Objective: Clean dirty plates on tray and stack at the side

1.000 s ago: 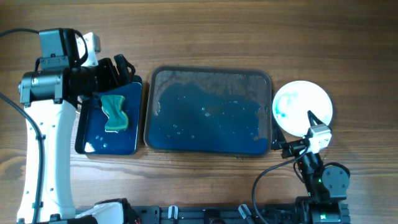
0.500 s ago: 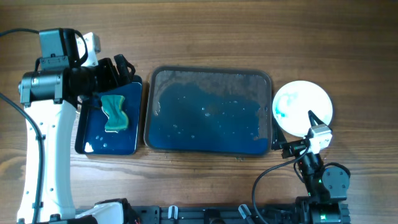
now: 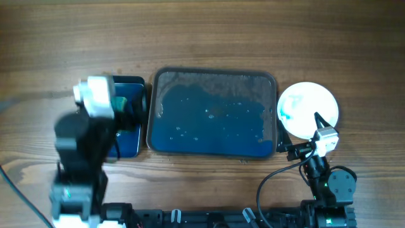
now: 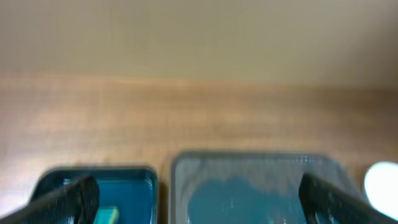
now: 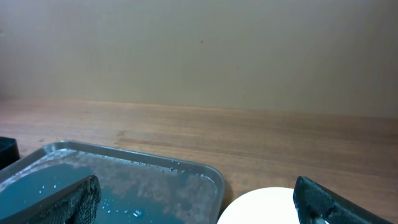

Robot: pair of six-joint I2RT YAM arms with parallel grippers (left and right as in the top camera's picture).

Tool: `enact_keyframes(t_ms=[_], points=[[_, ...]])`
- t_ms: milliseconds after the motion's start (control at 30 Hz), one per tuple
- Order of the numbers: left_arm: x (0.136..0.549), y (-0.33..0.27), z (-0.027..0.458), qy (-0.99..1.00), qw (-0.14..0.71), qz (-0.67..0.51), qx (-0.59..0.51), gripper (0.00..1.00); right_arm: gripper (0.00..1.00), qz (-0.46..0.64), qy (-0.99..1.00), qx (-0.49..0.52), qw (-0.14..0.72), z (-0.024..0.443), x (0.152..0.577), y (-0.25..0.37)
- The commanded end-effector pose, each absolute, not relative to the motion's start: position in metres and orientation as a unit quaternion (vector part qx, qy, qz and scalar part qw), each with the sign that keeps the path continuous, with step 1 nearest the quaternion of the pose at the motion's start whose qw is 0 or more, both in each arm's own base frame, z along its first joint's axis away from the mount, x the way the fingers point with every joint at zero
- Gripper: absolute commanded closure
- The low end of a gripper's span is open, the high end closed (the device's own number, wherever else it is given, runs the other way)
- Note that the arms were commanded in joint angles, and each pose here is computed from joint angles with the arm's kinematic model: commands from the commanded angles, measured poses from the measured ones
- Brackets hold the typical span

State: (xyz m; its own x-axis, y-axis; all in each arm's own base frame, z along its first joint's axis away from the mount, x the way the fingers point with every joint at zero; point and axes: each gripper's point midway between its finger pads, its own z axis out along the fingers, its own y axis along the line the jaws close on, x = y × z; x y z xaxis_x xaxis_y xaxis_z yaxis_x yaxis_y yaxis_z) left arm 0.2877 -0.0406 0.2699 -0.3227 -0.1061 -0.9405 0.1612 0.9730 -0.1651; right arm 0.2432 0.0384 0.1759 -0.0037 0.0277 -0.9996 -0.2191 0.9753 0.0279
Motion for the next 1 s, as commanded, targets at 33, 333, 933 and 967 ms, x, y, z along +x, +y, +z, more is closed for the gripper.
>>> enact_keyframes(t_ms=[33,333,933,967], points=[[0.254,-0.04,0.204,0.773,0.622,-0.12,0.034,0.0,0.0,0.088,0.699,-0.066,0.707,0.179,0.243,0.038],[0.243,-0.033,0.149,0.758,0.643,-0.105,0.024,0.0,0.0,0.088,0.699,-0.066,0.707,0.179,0.243,0.038],[0.242,-0.027,0.159,0.738,0.668,-0.095,0.017,0.0,0.0,0.088,0.699,-0.066,0.707,0.179,0.243,0.038],[0.242,-0.027,0.159,0.738,0.668,-0.095,0.017,0.0,0.0,0.088,0.699,-0.066,0.707,0.179,0.243,0.038]])
